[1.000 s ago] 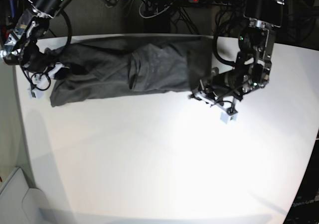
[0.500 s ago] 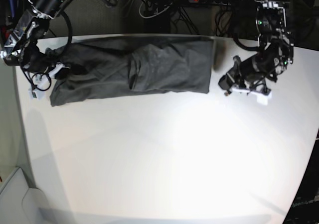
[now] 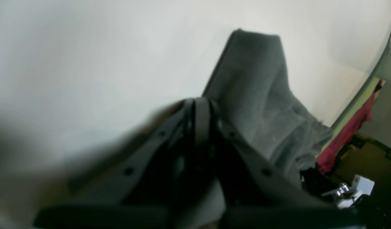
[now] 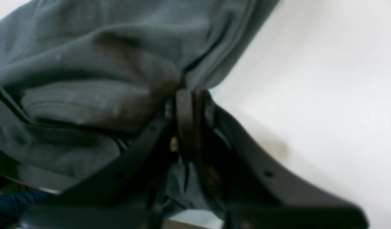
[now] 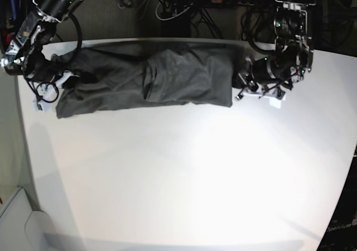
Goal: Layout the t-shirt on the table in an organized manner, then fold the t-shirt properly
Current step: 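Press the folded end down with the left gripper and regrasp it, then lift the other strip end with the right gripper and fold it onto the stack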
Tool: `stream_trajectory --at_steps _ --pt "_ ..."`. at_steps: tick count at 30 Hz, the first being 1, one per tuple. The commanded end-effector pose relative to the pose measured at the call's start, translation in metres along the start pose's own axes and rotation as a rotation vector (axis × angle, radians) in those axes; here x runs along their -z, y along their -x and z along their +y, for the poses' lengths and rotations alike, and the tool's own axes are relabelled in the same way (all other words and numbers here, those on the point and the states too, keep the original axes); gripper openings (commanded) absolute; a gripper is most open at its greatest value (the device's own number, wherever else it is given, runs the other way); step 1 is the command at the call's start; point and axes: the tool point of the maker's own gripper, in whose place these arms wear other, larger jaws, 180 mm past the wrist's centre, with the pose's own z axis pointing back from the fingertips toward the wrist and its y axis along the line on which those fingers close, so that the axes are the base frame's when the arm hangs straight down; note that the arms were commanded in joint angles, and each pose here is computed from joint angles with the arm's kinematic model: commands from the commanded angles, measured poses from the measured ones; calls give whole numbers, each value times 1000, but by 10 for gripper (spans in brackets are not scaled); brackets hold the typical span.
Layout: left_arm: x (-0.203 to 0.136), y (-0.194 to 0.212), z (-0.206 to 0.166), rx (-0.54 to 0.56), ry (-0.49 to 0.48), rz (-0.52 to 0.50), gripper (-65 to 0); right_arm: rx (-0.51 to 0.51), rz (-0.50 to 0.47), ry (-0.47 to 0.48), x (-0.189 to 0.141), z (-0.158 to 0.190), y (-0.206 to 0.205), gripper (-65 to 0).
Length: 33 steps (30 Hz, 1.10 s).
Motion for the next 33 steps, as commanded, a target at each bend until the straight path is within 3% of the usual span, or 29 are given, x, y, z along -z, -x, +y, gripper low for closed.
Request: stream_trajectory --at_steps 1,10,17,21,29,33 --pt "6 3 -4 -28 -20 11 -638 -9 82 36 -1 -6 14 -650" --pt "28 -8 -26 -22 -27 9 -638 -13 80 32 -4 -5 13 -650" --pt "25 -12 -22 -25 -31 3 -638 -42 -69 -35 -28 7 -18 -650" --pt "23 -7 -8 -32 -56 9 -638 -81 -97 -57 -47 11 -31 -650" --pt "20 -8 -12 -24 -45 0 -638 -201 -372 -181 -98 60 -85 -650" --pt "16 -12 -21 -8 -25 -19 -638 -228 -443 -289 -114 90 -84 -650"
